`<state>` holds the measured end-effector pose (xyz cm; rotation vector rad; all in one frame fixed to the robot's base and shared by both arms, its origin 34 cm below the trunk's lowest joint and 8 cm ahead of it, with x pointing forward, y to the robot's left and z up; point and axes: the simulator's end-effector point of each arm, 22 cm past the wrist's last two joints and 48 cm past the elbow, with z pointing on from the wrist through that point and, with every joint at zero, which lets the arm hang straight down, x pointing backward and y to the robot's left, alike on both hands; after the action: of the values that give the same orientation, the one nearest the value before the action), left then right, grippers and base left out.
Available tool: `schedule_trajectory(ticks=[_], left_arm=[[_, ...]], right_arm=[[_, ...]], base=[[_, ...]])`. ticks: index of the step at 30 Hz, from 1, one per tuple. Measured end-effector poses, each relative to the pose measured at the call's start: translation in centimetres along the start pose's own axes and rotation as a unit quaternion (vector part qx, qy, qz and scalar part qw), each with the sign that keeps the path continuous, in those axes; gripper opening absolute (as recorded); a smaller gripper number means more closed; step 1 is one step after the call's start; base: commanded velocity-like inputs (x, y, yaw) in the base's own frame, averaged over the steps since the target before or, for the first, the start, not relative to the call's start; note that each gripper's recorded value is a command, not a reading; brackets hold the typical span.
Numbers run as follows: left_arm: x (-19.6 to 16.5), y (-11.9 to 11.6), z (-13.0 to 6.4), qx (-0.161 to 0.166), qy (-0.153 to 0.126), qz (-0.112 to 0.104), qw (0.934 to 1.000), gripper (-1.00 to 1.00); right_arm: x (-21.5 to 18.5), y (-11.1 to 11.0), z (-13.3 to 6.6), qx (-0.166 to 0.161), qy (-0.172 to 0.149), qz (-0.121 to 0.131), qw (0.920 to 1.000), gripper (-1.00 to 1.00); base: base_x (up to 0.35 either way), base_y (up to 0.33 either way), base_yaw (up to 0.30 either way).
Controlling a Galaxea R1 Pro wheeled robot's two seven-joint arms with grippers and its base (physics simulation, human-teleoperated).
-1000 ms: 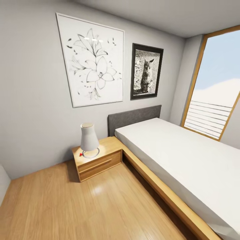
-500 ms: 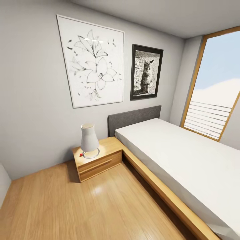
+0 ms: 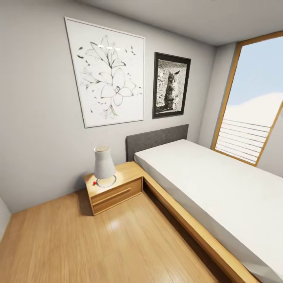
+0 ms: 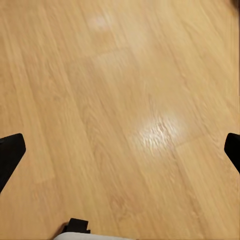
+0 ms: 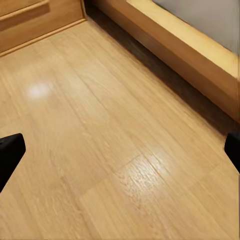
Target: In the bedroom, organize the workspace by keeping the computer under the desk, ensuring the monitor is on the desk, placing the keyboard on the desk next to the monitor, placing the mouse on the desk next to the keyboard, moving the folder from the swivel chair onto the desk next to the mouse, stacking the notebook on top of the folder with the pen on top of the notebook, and positioning the swivel chair next to the desk.
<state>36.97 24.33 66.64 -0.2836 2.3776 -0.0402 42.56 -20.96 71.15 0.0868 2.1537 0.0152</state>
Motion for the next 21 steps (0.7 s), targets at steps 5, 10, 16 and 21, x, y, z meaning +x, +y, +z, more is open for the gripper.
schedule_trajectory(ticks=[5,10,16,21], left_arm=[[-0.1,0.1,0.0,-0.001,-0.003,0.000,1.0000,1.00],[-0.1,0.2,0.0,-0.002,-0.004,0.001,1.0000,1.00],[0.0,0.3,-0.1,-0.003,-0.003,0.001,1.0000,1.00],[0.4,0.4,-0.2,-0.004,0.001,0.001,1.0000,1.00]], right_arm=[[-0.1,-0.1,0.0,0.002,-0.004,0.002,1.0000,1.00],[-0.1,-0.2,-0.1,0.003,-0.004,0.002,1.0000,1.00],[0.2,-0.3,-0.1,0.004,-0.001,0.001,1.0000,1.00],[0.5,-1.3,-0.2,0.008,0.003,-0.004,1.0000,1.00]], base=[[0.000,0.000,-0.225],[0.000,0.000,-0.263],[0.000,0.000,-0.272],[0.000,0.000,-0.275]])
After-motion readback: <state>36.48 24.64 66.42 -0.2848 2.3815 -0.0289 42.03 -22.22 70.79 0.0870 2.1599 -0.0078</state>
